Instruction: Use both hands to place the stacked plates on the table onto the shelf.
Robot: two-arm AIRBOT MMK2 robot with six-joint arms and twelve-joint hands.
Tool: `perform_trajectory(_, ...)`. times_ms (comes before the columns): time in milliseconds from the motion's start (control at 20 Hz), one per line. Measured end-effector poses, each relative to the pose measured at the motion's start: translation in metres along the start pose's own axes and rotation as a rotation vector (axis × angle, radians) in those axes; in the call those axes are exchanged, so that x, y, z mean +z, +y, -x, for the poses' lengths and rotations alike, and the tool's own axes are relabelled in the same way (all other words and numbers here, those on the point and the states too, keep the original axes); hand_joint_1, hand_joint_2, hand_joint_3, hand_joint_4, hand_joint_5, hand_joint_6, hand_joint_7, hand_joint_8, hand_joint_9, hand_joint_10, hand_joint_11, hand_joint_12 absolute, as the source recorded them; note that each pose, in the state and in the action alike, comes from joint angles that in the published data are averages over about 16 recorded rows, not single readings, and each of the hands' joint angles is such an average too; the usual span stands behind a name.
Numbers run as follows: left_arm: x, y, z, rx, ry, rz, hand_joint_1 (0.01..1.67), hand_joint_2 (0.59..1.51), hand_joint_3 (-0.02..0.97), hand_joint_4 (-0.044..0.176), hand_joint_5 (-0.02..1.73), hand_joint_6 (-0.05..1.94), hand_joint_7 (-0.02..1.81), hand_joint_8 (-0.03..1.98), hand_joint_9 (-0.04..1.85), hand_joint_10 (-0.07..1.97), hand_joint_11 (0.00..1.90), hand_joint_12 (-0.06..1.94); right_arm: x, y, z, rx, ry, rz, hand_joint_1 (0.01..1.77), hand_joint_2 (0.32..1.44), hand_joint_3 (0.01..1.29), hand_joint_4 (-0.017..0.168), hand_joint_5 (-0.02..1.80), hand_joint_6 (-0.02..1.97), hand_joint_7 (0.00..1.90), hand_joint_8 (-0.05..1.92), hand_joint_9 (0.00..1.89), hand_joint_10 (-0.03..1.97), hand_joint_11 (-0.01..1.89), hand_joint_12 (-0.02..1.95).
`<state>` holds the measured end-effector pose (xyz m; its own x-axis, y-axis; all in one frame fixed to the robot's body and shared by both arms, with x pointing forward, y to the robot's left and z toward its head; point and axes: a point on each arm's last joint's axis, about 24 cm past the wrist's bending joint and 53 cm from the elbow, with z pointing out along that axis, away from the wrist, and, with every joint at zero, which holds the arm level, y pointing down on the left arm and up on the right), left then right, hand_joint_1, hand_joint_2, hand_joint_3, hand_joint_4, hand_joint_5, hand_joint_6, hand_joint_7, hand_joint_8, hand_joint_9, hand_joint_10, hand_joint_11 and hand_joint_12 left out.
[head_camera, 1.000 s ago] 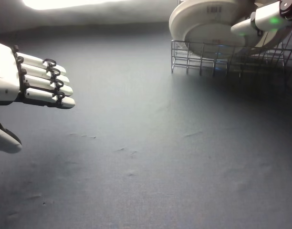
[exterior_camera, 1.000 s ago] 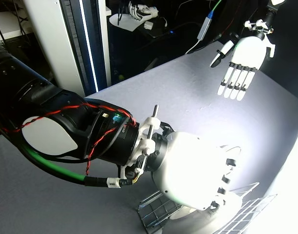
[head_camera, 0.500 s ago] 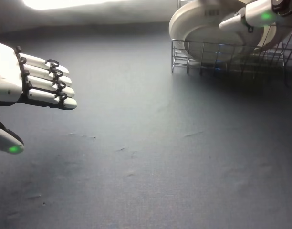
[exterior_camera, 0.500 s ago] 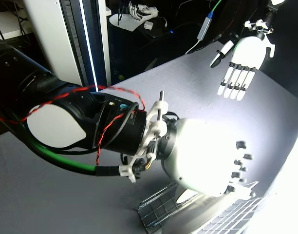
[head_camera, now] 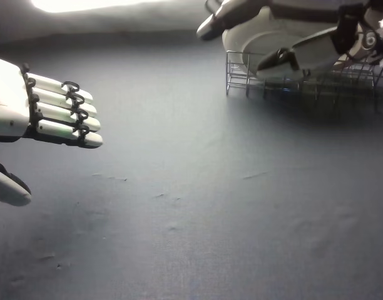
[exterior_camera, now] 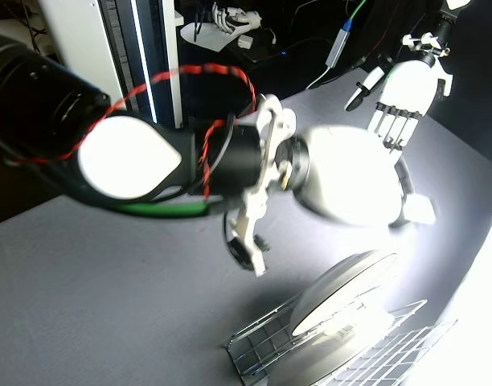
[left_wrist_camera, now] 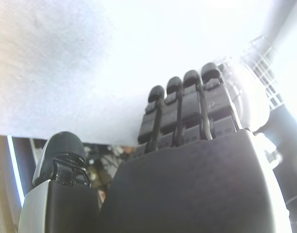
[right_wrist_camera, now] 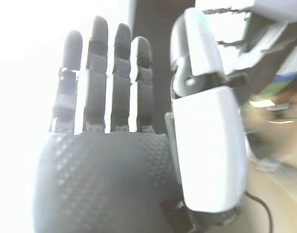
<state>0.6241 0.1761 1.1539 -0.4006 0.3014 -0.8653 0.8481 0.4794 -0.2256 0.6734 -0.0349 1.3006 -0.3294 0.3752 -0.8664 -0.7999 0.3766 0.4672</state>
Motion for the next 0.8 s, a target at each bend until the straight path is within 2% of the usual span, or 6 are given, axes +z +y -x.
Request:
perform_trajectory(200, 0.003, -0.018, 0.008, -0.02, -0.03, -0.066, 0.01, 1.215, 0.019, 0.004, 0.13, 0.01, 0.14, 0.02, 0.1, 0.03, 0.06, 0.05, -0.004, 0.034, -0.031, -0.092, 0.08, 0.13, 1.08, 1.03, 0.01, 0.004, 0.69, 0.05, 0.76, 0.04, 0.71, 0.19, 0.26, 1.33)
perform_trajectory(350, 0.003, -0.035, 0.015, -0.03, -0.055, -0.122, 0.01, 1.236, 0.019, 0.004, 0.24, 0.11, 0.27, 0.14, 0.22, 0.13, 0.13, 0.25, -0.011, 0.05, -0.049, -0.13, 0.121, 0.199, 1.03, 1.03, 0.01, 0.006, 0.71, 0.24, 0.79, 0.25, 0.72, 0.43, 0.32, 1.39)
perform_trajectory(550, 0.003, -0.053, 0.023, -0.032, -0.085, -0.185, 0.03, 1.276, 0.018, 0.003, 0.36, 0.55, 0.4, 0.59, 0.37, 0.59, 0.27, 0.72, -0.018, 0.064, -0.061, -0.153, 0.145, 0.254, 0.94, 1.03, 0.01, 0.005, 0.76, 0.71, 0.83, 0.72, 0.77, 0.87, 0.46, 1.54)
perform_trajectory(800, 0.003, -0.068, 0.026, -0.019, -0.101, -0.229, 0.18, 1.317, 0.015, 0.0, 0.68, 1.15, 0.76, 1.19, 0.73, 1.18, 0.66, 1.32, -0.024, 0.071, -0.062, -0.17, 0.146, 0.277, 0.79, 1.07, 0.01, 0.007, 0.95, 1.29, 1.03, 1.32, 0.99, 1.42, 0.82, 1.72)
